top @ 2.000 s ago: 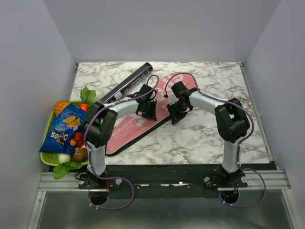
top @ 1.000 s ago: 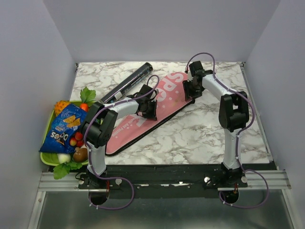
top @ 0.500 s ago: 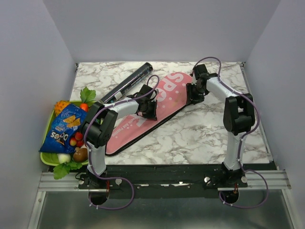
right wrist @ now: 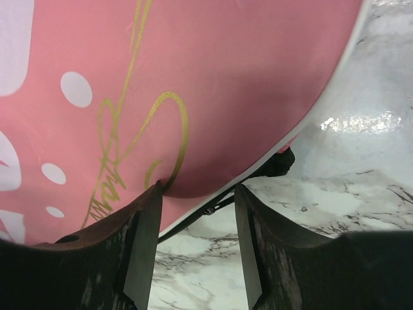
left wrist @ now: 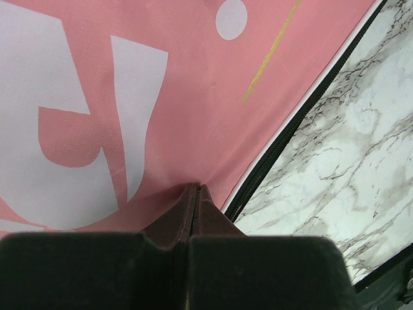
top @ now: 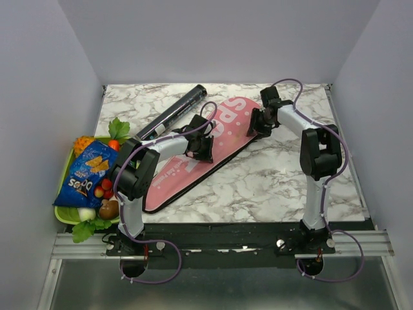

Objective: Pack up the badminton gear

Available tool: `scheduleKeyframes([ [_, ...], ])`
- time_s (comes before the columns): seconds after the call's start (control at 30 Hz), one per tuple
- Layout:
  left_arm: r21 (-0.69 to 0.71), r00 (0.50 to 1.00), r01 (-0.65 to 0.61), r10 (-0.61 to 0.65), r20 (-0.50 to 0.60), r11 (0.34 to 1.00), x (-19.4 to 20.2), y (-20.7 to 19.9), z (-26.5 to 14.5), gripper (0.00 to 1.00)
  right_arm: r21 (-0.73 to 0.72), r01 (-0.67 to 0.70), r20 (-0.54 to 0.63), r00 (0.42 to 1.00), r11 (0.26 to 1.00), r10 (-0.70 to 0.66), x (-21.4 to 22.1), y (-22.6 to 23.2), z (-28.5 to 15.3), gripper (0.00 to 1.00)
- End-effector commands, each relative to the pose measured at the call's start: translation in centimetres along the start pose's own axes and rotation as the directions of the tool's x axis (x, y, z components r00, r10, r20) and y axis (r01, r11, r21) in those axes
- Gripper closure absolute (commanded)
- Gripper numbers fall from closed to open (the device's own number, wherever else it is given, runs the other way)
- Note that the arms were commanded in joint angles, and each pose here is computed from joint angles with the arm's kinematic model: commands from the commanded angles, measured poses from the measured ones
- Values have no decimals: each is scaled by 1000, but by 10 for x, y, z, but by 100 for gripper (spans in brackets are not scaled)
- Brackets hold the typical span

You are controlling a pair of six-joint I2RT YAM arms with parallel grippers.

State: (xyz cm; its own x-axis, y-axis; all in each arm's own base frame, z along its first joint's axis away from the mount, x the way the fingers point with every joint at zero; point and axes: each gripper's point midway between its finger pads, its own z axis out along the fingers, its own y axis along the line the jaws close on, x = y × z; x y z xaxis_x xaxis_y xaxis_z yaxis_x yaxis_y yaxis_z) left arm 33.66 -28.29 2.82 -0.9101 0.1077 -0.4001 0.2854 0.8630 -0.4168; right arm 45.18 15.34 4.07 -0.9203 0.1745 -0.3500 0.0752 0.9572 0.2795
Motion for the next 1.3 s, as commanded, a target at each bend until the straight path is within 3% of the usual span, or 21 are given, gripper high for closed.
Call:
scheduleKeyframes([
  [0.0, -46, 997, -32, 29, -72, 998, 30, 12, 9, 100, 40, -139, 64, 989, 989, 137, -16, -6, 12, 43],
  [0.3, -10, 997, -66, 65, -39, 998, 22, 4, 5, 100, 84, -300, 22, 954, 950, 299, -6, -21, 27, 42],
  [0.57, 32, 990, -131, 129, 51, 991, 3, -13, -16, 100, 129, -346, -24, 936, 929, 352, 9, -28, 41, 45],
  [0.63, 36, 982, -173, 169, 85, 984, -3, -20, -24, 100, 126, -358, -24, 931, 925, 363, 4, -25, 39, 59],
  [0.67, 37, 978, -190, 186, 96, 981, -3, -24, -27, 100, 132, -358, -32, 930, 924, 365, 5, -26, 41, 80],
  [0.73, 22, 961, -245, 239, 140, 969, -10, -30, -38, 96, 125, -374, -29, 925, 919, 380, 1, -24, 41, 99],
  [1.0, -119, 882, -410, 427, 201, 904, -14, -47, -61, 70, 68, -316, -31, 947, 946, 319, -7, -17, 33, 99],
  [1.13, -191, 835, -488, 519, 183, 852, -8, -65, -58, 66, 26, -268, 23, 963, 963, 267, -22, -8, 8, 99],
  [1.27, -245, 821, -501, 545, 169, 830, -5, -70, -54, 61, -42, -224, 58, 972, 974, 226, -33, 7, -27, 99],
])
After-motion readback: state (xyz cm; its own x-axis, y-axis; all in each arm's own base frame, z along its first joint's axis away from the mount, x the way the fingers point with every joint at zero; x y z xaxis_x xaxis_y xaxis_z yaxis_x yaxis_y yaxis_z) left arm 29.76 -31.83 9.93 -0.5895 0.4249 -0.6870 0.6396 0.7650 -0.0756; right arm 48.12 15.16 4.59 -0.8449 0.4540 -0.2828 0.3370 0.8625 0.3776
